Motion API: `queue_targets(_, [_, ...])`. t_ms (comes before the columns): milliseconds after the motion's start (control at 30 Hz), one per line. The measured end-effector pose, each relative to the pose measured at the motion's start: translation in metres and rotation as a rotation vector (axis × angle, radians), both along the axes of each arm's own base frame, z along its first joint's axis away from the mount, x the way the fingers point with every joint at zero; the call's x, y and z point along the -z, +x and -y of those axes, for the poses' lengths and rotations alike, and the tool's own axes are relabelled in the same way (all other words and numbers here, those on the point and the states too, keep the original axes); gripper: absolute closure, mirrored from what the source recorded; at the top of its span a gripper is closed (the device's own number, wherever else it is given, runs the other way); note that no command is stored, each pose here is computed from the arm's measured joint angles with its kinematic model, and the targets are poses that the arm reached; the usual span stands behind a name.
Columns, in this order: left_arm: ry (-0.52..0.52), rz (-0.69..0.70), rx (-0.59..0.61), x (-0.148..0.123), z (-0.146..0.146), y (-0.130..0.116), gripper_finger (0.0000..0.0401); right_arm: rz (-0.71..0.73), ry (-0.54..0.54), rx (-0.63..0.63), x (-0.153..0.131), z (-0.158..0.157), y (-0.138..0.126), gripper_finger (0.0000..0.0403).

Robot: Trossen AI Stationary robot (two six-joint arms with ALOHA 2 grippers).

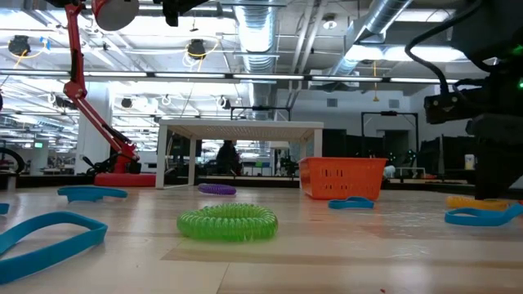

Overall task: Pick & Place Office Desk Supplies
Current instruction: Put the yellow spring keychain into the orange bin

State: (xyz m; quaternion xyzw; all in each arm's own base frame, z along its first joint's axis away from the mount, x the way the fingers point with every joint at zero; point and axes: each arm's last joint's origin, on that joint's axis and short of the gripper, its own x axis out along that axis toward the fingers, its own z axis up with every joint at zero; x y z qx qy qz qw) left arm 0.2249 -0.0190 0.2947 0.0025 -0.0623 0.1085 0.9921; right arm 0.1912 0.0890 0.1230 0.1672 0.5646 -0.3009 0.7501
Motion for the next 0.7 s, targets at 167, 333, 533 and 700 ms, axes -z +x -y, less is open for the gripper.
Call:
queue_targets(167, [0.0, 0.0, 0.0, 0.0, 0.0, 0.0, 0.0219, 0.017, -0.035, -0.001, -0.008, -0.006, 0.005, 0.0392])
queue_targets(333, [0.0, -0.001, 0.0, 0.0, 0.0, 0.0, 0.0219, 0.135, -0.066, -0.045, -0.033, -0.018, 0.021, 0.0399])
queue_targets(533, [0.001, -0.002, 0.0, 0.0, 0.0, 0.0, 0.0219, 0.242, -0.143, -0.135, -0.064, -0.025, 0.035, 0.0402])
queue_targets(700, [0.003, 0.001, 0.0, 0.0, 0.0, 0.0, 0.0219, 0.299, -0.204, -0.184, -0.092, -0.005, 0.05, 0.0403])
